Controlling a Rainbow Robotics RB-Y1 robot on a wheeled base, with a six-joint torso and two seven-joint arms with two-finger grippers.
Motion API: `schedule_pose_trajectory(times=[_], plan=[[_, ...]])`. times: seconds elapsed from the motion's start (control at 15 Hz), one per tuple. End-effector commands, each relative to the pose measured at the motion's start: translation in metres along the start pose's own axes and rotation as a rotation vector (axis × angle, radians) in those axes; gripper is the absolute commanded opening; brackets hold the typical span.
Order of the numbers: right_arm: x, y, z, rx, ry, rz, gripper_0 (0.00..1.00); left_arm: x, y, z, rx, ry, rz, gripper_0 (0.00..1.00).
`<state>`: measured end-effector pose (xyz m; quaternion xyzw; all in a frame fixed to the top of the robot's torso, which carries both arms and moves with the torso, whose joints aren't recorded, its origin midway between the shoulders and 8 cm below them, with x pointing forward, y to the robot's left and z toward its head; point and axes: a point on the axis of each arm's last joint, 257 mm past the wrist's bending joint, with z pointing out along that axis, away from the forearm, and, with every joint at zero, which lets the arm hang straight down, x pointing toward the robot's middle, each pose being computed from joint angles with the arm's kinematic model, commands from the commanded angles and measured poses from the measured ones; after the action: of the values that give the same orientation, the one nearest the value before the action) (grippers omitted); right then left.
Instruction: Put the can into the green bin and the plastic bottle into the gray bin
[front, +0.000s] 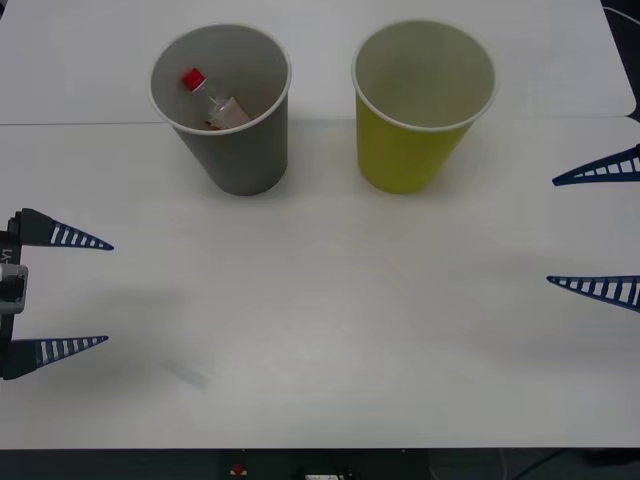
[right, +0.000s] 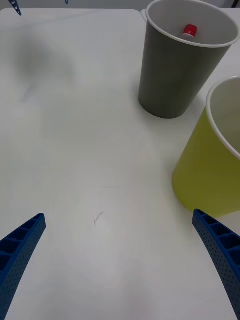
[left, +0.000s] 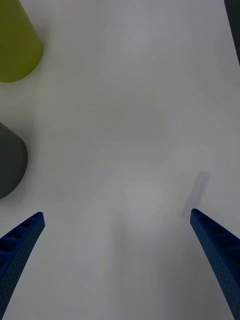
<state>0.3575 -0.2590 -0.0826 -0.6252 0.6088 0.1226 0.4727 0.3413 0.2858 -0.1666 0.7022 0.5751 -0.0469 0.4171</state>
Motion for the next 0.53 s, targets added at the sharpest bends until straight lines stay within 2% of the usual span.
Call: schedule_pose_trajectory(times=[0.07, 0.27, 0.53], plan=[[0.010, 0.020, -0.001, -0.018, 0.027, 0.007, 1.00, 0.000, 0.000, 0.000, 0.000, 0.000, 0.000, 1.00], [0.020, 0.042, -0.001, -0.049, 0.043, 0.027, 1.00, 0.000, 0.000, 0.000, 0.000, 0.000, 0.000, 1.00], [0.021, 0.048, 0.001, -0.061, 0.046, 0.018, 1.00, 0.000, 0.000, 0.000, 0.000, 0.000, 0.000, 1.00]])
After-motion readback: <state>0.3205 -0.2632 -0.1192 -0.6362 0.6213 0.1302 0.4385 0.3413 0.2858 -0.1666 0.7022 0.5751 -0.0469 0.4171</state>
